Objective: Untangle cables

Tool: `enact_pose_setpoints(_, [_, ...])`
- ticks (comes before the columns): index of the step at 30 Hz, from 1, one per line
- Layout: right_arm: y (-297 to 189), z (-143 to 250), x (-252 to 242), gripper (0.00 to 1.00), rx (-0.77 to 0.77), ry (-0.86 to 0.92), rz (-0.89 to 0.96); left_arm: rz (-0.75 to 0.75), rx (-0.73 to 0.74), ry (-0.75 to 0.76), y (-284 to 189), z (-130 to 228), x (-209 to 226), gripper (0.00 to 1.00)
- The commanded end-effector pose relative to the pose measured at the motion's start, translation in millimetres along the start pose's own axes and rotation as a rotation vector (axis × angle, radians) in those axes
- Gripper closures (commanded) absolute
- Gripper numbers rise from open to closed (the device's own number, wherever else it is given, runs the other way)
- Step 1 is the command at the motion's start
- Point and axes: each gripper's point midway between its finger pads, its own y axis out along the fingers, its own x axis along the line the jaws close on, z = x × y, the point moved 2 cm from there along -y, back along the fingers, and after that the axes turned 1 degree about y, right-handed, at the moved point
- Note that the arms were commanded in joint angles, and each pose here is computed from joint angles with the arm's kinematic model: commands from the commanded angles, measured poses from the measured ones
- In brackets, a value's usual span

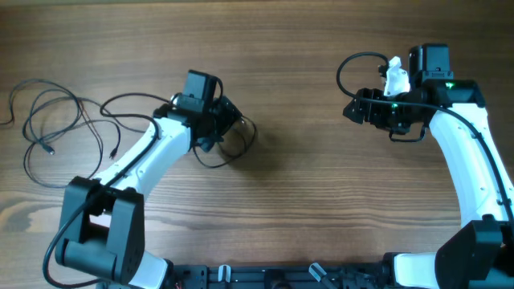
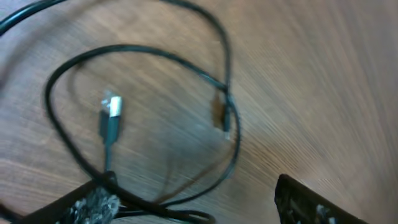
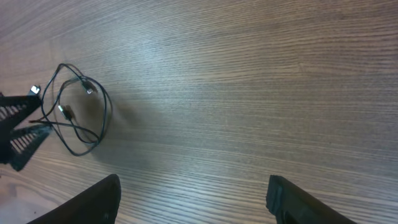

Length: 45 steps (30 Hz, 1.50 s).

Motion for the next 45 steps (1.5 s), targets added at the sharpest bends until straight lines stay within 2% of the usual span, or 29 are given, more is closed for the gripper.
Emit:
enact_pose_setpoints(1, [-4.1,-1.2,1.1,0.22,-0.016,-0.025,0.006,-0.048,-0.073,-0.071,1.5,-6.0,9.7,0.25])
enact_pose_setpoints(4, [-4.1,-1.2,1.1,0.22,-0.016,-0.025,0.006,-0.084,-0.07,-0.07,11.0,-5.9,17.1,0.43])
enact_pose_setpoints(5, [-4.1,-1.1,1.0,0.22,-0.015,-0.025,0.006,-0.097,-0.07,-0.067,14.4,-6.0,19.8,0.51])
enact_pose_setpoints(6, [-4.1,-0.9,1.0,0.22,-0.015,-0.025,0.006,-0.112,-0.065,-0.066,19.5,-5.3,23.3,0.69])
enact_pose_setpoints(8, [-4.1,-1.8,1.2,0.22,-0.018,-0.026,0.006,-0.119,-0.066,-0.069,22.9,-6.8,25.4,0.96])
enact_pose_setpoints(10, [-4.1,-1.7,1.1,0.22,-0.018,-0.028,0.006,-0.051,-0.12,-0.047,11.8,-27.0,9.3,0.96])
enact_pose_setpoints(12, [-4.1,-1.5,1.1,0.22,-0.017,-0.028,0.006,0.04,-0.199,0.026,-19.0,-56.0,-17.4,0.96])
enact_pose_setpoints(14, [-4.1,-2.0,1.2,0.22,-0.019,-0.028,0.006,0.134,-0.309,0.095,-64.7,-90.2,-44.0,0.96])
enact_pose_setpoints(16, [-4.1,-3.2,1.4,0.22,-0.024,-0.03,0.005,0.247,-0.474,0.097,-135.9,-137.1,-66.5,0.96])
enact_pose_setpoints(21, [-4.1,-3.3,1.4,0.22,-0.025,-0.031,0.005,0.357,-0.749,-0.016,-239.9,-215.7,-54.9,0.96])
enact_pose_setpoints(24, [-4.1,-3.3,1.4,0.22,-0.025,-0.031,0.005,0.403,-0.927,-0.078,-277.4,-265.4,-29.7,0.96])
enact_pose_setpoints(27, [-4.1,-3.3,1.4,0.22,-0.025,-0.03,0.005,0.409,-1.02,-0.114,-284.8,-300.0,-8.4,0.96])
enact_pose_setpoints(30, [-4.1,-2.9,1.3,0.22,-0.023,-0.028,0.005,0.407,-1.065,-0.132,-268.7,-330.9,6.7,0.96])
enact_pose_setpoints(34, [-4.1,-0.5,0.9,0.22,-0.013,-0.023,0.007,0.355,-1.052,-0.091,-204.4,-365.0,23.3,0.9])
enact_pose_setpoints(36, [-4.1,0.0,0.8,0.22,-0.011,-0.022,0.008,0.306,-1.036,-0.033,-179.6,-370.3,28.5,0.96])
enact_pose_setpoints(39, [-4.1,0.0,0.8,0.22,-0.011,-0.008,0.007,0.25,-1.01,0.016,-149.4,-374.9,37.4,0.96])
enact_pose_setpoints(40, [-4.1,-0.1,0.8,0.22,-0.011,0.004,0.007,0.244,-1.012,0.022,-147.1,-376.6,39.7,0.87])
enact_pose_setpoints(42, [-4.0,0.0,0.9,0.22,-0.011,0.004,0.007,0.24,-1.029,0.023,-149.2,-380.0,42.8,0.36])
enact_pose_setpoints(43, [-4.0,0.0,0.9,0.22,-0.011,0.004,0.007,0.245,-1.04,0.024,-152.1,-381.6,43.1,0.0])
enact_pose_setpoints(45, [-4.0,-0.2,1.0,0.22,-0.011,0.004,0.007,0.262,-1.074,0.031,-164.8,-384.4,40.3,0.0])
